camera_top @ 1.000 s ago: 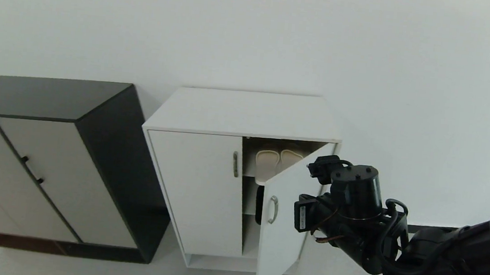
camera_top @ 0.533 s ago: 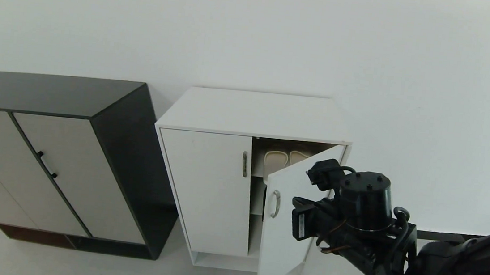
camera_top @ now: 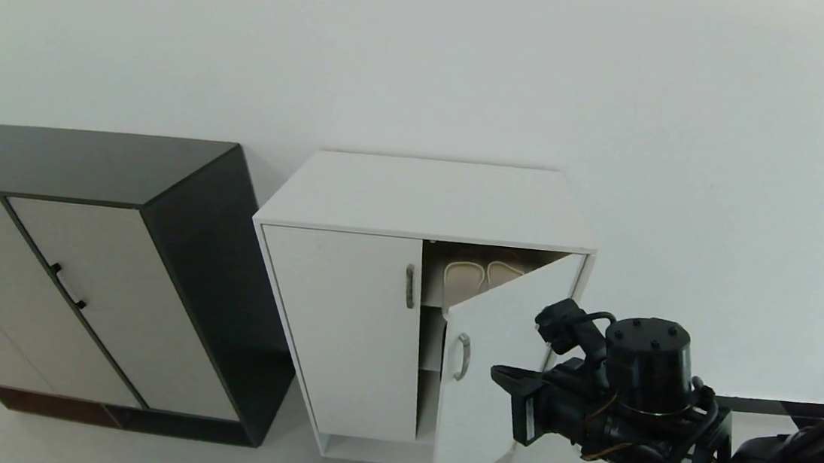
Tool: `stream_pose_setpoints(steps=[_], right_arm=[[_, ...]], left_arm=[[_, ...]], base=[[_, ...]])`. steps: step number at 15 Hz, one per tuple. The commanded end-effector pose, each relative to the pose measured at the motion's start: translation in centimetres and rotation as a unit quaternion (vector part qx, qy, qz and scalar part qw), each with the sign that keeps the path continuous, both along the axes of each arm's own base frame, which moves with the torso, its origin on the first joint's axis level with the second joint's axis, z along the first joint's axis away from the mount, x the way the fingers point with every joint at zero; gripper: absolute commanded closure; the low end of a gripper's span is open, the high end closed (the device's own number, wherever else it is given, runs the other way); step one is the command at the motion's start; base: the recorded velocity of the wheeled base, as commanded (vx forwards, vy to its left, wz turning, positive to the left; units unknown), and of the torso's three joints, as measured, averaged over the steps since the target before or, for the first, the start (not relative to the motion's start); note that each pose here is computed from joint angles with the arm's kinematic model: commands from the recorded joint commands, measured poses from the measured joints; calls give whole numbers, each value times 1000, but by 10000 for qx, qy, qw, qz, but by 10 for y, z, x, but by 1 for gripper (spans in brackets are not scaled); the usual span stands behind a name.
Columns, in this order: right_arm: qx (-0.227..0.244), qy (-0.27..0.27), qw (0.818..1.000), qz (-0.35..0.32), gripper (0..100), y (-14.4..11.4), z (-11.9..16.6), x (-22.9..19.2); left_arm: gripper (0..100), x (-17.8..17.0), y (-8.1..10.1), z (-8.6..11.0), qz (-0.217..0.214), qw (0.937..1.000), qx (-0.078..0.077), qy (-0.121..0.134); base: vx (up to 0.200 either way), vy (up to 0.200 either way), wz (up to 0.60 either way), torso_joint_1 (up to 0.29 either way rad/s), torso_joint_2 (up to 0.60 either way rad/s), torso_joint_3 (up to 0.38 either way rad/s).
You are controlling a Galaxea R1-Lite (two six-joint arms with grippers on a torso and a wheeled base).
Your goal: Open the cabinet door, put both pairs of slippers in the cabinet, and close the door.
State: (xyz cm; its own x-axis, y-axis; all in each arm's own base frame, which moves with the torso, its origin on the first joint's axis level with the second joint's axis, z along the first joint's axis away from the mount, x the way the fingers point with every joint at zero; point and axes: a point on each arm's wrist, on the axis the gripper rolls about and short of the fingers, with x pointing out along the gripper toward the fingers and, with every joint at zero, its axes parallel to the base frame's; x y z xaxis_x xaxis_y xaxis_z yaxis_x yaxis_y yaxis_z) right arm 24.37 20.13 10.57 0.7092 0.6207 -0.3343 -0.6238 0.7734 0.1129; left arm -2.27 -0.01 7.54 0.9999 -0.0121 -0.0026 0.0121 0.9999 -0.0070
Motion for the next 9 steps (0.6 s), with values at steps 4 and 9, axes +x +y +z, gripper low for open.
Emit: stream_pose_setpoints(steps=[4,9], right_arm=[[-35,57,10000,-45,100,-1,-6,4],[21,-16,10000,-52,100,5,-7,12]], left_arm=[[100,0,0,0,-1,10000,-11,-5],[100,0,0,0,-1,10000,-11,-5]], base=[[150,0,0,7,2,1],[0,0,0,0,0,0]])
